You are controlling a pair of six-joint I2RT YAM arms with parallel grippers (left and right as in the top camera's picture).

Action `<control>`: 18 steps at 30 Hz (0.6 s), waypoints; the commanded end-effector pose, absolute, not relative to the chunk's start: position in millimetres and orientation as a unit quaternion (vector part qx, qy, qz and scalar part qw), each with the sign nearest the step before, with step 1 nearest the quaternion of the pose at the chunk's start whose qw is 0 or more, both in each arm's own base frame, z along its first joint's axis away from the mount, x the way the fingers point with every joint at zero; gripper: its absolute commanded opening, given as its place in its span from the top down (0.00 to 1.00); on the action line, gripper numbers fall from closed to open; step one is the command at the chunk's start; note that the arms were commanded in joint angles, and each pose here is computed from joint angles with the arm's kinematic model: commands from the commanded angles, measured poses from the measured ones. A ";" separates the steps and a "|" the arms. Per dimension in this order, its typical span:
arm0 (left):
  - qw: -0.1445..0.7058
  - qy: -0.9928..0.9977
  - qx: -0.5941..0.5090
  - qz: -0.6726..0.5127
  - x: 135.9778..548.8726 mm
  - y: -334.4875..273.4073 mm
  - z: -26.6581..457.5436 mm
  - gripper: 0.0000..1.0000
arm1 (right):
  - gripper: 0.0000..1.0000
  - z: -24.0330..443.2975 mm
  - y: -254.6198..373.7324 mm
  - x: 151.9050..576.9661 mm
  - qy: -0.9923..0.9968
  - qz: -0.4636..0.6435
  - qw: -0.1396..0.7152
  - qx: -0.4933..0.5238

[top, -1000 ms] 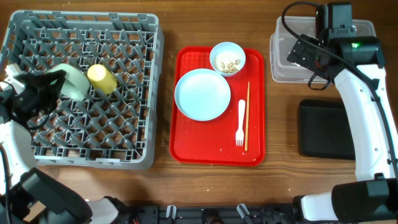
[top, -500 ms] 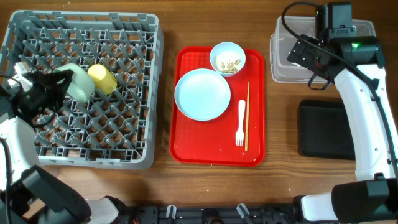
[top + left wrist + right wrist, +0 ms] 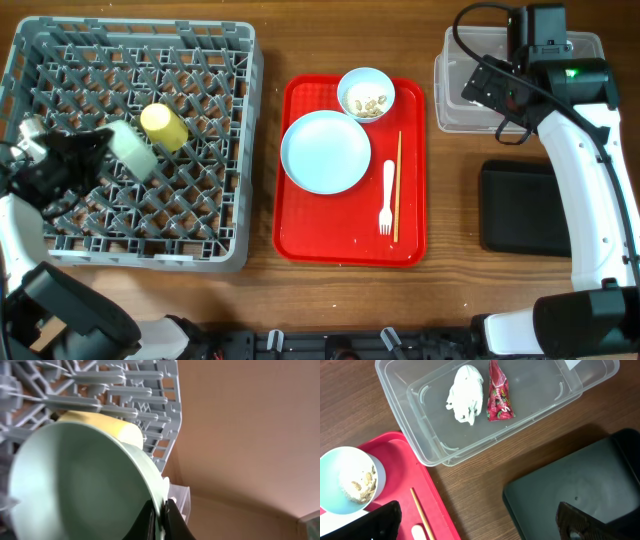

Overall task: Sort waste into correct bins and load items into the dishwasher rack
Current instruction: 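Lower the green saucer into the rack and open the left gripper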

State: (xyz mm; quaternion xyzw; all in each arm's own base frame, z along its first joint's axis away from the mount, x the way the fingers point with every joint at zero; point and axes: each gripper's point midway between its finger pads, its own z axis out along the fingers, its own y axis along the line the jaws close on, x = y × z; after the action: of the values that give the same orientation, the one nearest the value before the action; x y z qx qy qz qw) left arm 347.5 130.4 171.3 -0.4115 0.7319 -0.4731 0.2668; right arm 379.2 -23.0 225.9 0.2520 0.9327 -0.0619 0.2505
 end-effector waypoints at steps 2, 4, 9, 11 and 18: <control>0.288 0.741 -0.429 -0.430 330.2 146.8 171.8 0.96 | 0.00 234.3 -25.3 376.5 0.930 -0.069 0.263 0.249; 0.300 0.739 -0.441 -0.410 321.3 153.9 179.1 0.96 | 0.00 234.3 -25.3 376.5 0.930 -0.069 0.263 0.249; 0.278 0.756 -0.528 -0.269 279.3 177.3 164.5 0.90 | 0.00 234.3 -25.3 376.5 0.930 -0.069 0.263 0.249; 0.270 0.761 -0.548 -0.218 265.3 185.0 160.3 0.82 | 0.00 234.3 -25.3 376.5 0.930 -0.069 0.263 0.249; 0.266 0.763 -0.563 -0.173 254.4 193.9 157.2 0.67 | 0.00 234.3 -25.3 376.5 0.930 -0.069 0.263 0.249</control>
State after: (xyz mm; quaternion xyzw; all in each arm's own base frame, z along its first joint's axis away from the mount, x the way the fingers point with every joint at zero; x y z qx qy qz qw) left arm 262.7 185.1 159.6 -0.5563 0.7594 -0.2100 0.2640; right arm 379.2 -23.0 225.9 0.2520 0.9327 -0.0619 0.2505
